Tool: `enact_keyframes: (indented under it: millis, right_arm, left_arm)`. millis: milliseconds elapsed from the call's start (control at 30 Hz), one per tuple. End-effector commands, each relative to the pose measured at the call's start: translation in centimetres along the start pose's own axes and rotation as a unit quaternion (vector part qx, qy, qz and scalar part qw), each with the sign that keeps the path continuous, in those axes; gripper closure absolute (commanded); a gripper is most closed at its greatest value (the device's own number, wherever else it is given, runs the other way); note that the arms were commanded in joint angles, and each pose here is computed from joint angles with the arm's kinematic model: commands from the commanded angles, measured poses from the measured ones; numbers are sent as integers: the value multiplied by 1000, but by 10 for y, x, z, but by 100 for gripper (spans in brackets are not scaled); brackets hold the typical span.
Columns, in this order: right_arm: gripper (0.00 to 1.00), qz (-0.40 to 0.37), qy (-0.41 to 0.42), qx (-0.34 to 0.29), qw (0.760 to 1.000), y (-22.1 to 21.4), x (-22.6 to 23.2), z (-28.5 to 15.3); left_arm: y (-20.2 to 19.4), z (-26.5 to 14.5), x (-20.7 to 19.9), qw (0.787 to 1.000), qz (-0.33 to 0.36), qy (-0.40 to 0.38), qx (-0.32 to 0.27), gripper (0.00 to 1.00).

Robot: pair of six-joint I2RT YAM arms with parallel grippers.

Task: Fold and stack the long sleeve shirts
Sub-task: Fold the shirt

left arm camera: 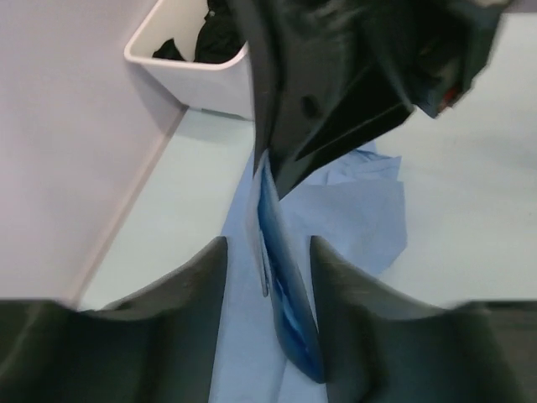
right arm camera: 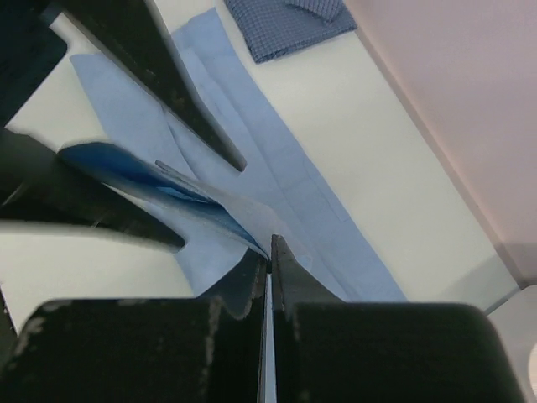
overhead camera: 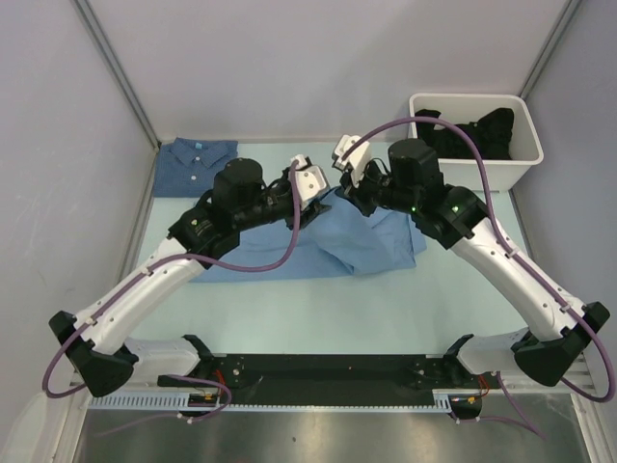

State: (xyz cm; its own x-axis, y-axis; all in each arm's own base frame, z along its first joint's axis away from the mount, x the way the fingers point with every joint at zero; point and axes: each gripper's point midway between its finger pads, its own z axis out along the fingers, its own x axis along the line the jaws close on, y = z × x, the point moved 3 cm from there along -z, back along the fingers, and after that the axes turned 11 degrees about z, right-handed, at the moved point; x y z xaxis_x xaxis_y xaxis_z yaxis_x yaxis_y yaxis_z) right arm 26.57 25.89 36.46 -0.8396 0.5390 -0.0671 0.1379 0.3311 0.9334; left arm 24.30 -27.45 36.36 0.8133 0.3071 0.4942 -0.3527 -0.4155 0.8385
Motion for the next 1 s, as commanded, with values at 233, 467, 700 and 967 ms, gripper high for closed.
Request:
enact_keyframes:
  millis: [233, 467, 700, 967]
  right_arm:
    - [26, 15, -78, -113, 990, 48, -28, -26]
    - [2, 128, -106, -75, 983, 18, -94, -37]
    - [20, 175, -51, -14, 983, -47, -97, -26]
    - [53, 205, -7, 55, 977, -121, -76, 1]
  left_arm:
    - [-12, -6, 79, 994, -54, 93, -19, 100]
    - [-35, 18, 158, 987, -51, 153, -26, 100]
    - [-57, 59, 195, 987, 46, 142, -58, 100]
    - [-54, 90, 209, 978, 121, 117, -126, 96]
